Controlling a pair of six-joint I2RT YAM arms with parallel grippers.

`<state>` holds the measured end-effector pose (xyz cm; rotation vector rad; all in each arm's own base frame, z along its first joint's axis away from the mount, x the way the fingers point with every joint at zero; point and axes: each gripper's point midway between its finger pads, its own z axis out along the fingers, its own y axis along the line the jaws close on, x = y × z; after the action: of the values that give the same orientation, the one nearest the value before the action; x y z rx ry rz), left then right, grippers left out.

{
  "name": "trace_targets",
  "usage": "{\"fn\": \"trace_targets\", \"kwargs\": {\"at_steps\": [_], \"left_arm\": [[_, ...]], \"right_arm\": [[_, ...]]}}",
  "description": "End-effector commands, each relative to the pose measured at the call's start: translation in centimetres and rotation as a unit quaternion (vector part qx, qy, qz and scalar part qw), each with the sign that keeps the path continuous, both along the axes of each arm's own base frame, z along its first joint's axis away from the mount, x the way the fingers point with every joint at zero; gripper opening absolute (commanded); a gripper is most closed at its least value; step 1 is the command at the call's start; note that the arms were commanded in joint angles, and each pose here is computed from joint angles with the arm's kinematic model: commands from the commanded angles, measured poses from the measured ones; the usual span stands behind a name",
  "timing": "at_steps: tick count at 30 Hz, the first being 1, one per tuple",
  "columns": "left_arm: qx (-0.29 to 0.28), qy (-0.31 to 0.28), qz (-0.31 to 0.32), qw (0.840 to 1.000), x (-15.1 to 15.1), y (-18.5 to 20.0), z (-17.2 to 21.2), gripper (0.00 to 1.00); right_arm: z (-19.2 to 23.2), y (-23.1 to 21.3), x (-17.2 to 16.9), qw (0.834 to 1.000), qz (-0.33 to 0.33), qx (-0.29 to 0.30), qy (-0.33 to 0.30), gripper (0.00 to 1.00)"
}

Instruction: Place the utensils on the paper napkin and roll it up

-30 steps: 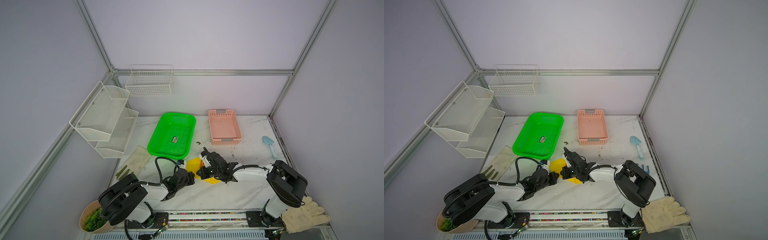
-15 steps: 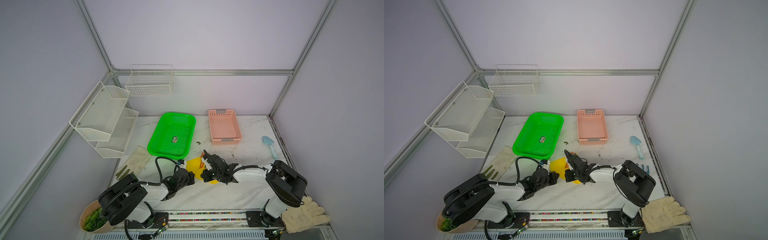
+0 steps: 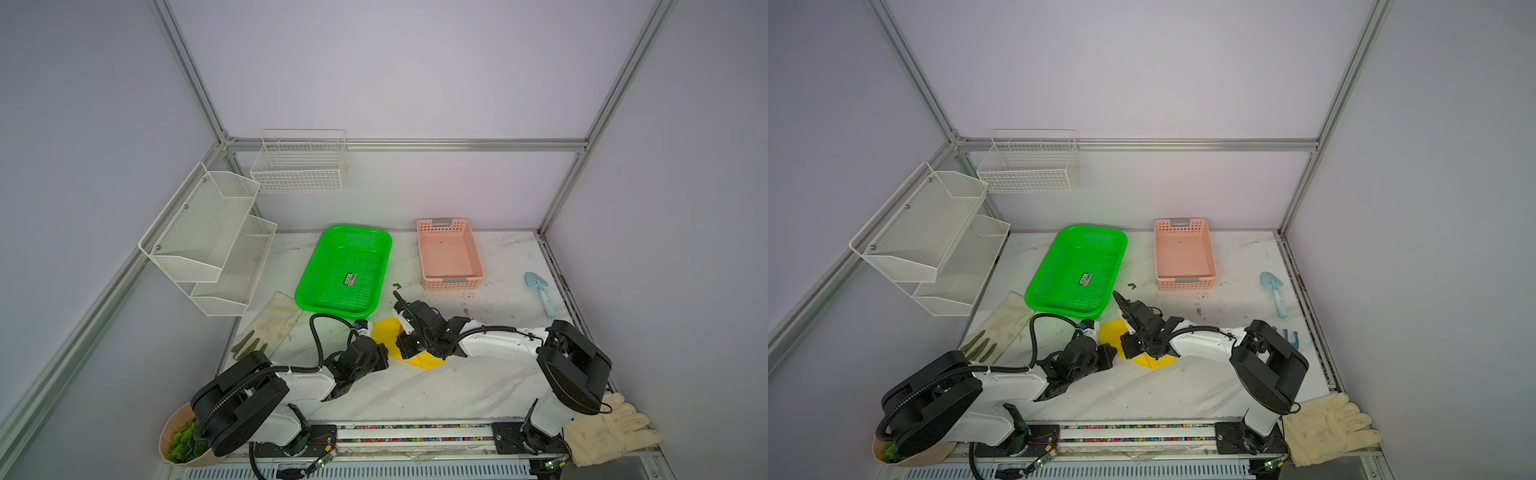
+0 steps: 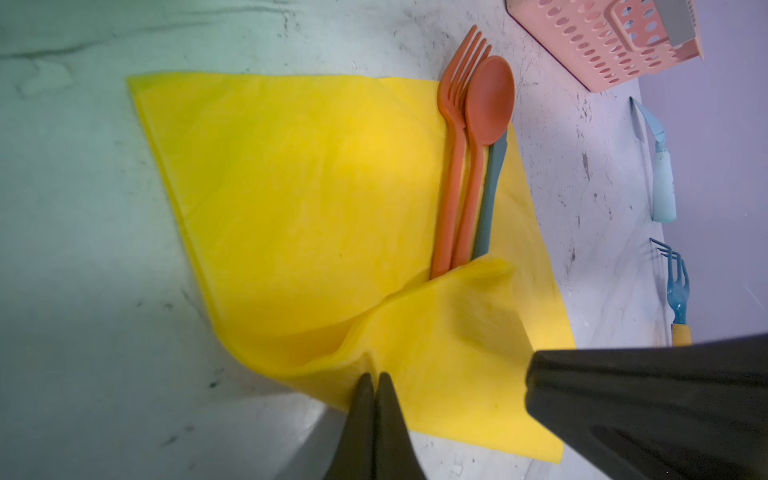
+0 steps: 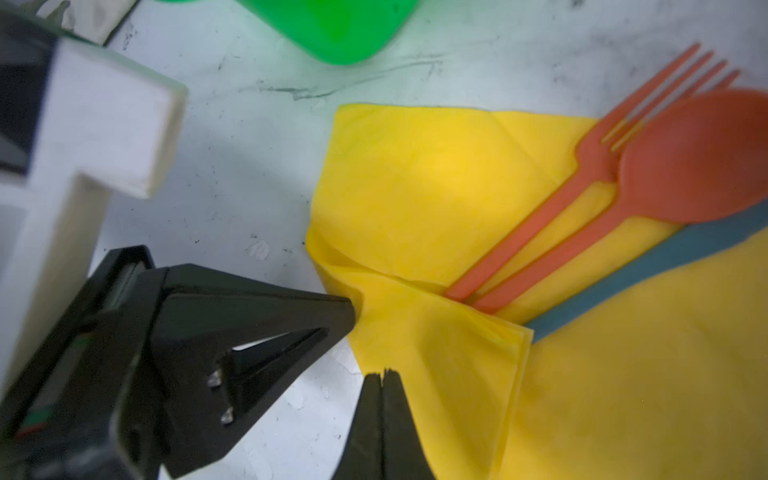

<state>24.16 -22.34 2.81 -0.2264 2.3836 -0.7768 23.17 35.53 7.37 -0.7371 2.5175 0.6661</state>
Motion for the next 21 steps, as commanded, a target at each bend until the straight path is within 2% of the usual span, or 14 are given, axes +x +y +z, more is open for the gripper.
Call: {"fn": "trace_targets", "kwargs": {"at_steps": [1,14,21], "left_arm": [[0.004,-0.014,-0.001,1.0,0.9,-0.3,1.1,0.0],[-0.002,-0.015,-0.003,1.0,1.0,-0.4,1.1,0.0],[-0.001,-0.015,-0.002,1.0,1.0,-0.3,1.2,0.0]], "right_arm": [[-2.0,-1.8,-0.6,0.996,0.034,-0.081,-0.005,0.0],[-3.8,0.0,-2.8,0.991,0.109,-0.08,0.016,0.0],[-3.3,1.3,-2.5,0.991,0.109,-0.077,0.0,0.0]]}}
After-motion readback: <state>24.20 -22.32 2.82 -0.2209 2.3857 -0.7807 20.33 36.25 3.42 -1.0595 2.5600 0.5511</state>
